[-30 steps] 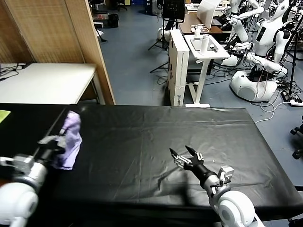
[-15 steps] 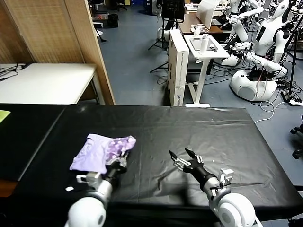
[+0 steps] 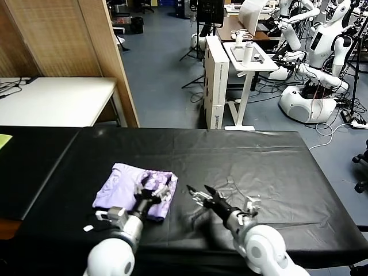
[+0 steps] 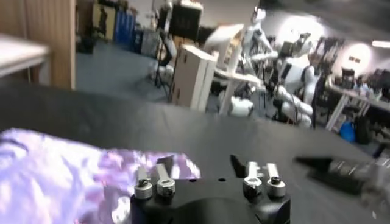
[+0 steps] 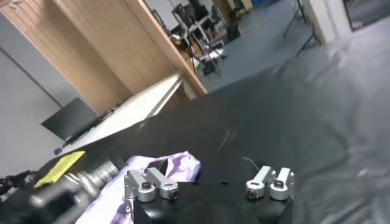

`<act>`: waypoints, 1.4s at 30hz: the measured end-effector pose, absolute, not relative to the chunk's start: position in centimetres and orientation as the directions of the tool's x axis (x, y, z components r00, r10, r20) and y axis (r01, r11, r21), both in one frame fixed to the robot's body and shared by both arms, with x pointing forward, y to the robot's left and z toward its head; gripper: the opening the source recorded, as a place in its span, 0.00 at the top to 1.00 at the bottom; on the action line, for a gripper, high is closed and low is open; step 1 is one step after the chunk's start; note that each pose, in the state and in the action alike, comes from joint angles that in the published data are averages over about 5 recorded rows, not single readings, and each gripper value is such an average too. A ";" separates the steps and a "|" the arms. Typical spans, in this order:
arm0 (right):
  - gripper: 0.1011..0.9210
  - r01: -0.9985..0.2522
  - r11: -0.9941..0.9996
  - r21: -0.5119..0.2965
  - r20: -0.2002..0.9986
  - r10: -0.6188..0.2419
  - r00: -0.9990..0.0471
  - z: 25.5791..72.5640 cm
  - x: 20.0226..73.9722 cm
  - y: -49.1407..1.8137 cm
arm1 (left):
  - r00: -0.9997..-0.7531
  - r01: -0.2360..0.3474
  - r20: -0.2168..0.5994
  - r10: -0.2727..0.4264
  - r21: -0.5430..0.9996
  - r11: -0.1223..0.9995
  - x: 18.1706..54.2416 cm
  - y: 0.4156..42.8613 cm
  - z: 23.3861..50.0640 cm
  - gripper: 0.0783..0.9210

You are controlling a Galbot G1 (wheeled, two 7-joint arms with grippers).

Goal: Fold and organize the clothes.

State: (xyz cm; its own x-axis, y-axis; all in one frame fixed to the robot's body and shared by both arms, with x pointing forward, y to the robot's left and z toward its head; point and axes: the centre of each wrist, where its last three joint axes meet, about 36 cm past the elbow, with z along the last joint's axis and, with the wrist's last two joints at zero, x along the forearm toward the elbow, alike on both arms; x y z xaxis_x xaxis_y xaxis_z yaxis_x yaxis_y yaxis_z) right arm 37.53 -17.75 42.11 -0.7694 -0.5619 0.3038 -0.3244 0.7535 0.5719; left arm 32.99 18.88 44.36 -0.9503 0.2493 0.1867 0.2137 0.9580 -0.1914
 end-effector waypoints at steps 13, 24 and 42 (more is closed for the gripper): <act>0.34 -0.345 0.694 0.631 0.348 -0.651 -0.674 38.5 39.5 -11.3 | -0.968 0.174 0.163 0.191 -0.112 0.978 33.0 21.7 45.6 0.02; 0.93 -0.349 0.771 0.533 0.395 -0.591 -0.703 38.8 42.0 -14.2 | -0.973 0.149 0.166 0.162 -0.086 0.985 32.9 23.1 45.5 0.02; 0.21 -0.414 0.868 0.274 0.366 -0.492 -0.790 43.3 43.0 -21.2 | -0.966 0.124 0.210 0.152 -0.142 0.982 32.1 23.4 44.2 0.02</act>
